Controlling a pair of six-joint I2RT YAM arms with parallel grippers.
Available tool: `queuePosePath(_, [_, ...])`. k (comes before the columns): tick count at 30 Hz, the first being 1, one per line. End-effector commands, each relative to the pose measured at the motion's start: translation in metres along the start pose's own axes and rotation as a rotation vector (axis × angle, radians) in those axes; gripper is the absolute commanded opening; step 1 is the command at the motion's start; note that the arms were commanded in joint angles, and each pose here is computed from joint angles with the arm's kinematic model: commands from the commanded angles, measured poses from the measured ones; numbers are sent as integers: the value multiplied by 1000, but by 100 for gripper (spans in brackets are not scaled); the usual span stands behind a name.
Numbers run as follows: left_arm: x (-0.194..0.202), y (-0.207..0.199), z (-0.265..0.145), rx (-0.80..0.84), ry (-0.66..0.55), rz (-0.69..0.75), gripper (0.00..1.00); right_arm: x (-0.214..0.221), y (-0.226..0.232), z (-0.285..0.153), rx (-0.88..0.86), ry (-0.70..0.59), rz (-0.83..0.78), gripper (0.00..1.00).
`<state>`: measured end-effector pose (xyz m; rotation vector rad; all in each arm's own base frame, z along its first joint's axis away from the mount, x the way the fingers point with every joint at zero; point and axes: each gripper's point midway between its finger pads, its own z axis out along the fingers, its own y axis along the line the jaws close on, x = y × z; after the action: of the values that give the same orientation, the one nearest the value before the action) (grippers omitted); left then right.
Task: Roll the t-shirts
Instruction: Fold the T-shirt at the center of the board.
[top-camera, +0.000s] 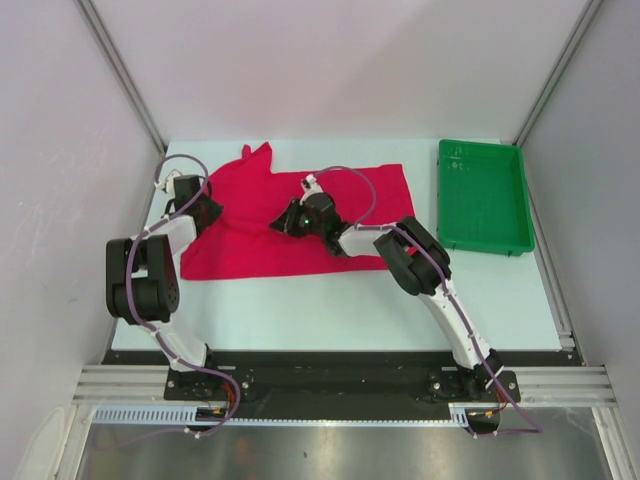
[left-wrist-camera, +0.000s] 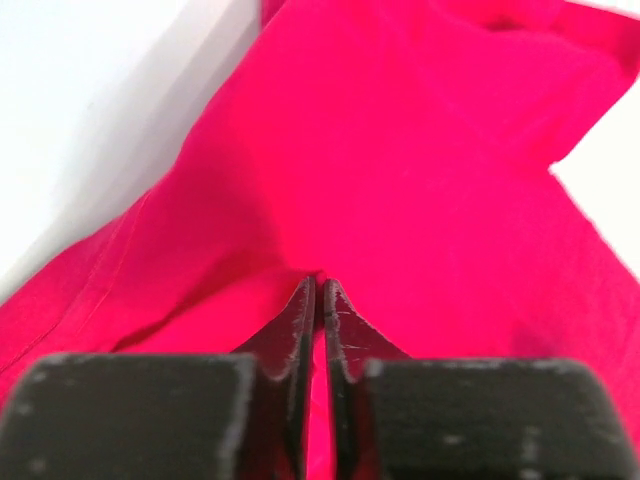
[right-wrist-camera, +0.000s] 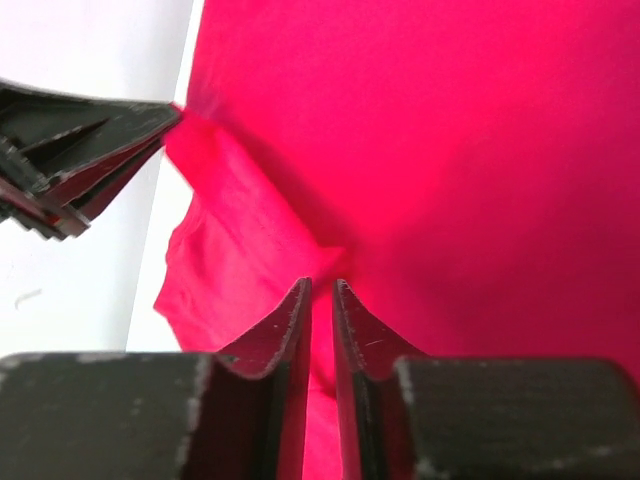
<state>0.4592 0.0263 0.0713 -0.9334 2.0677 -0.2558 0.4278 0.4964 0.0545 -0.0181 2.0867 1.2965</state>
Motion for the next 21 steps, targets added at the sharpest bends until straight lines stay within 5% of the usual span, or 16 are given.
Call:
queuePosePath(1, [-27,-23,3,51,-73,-3,16,-51,12,-9,-27,-68,-5,24])
queuePosePath(7, [-42,-35,1,94,-121,6,59,-75,-5,-26,28,-74,-44,40])
queuePosePath(10, [-60,-59,-4,176,-171,28,69,-92,-19,-45,74,-73,-71,41])
queuePosePath(15, [-96,-112,-5,348,-226,110,75,-117,-32,-79,136,-50,-130,44])
queuePosePath(21, [-114,-137,52,372,-184,207,77,-132,-40,-114,184,-30,-192,45])
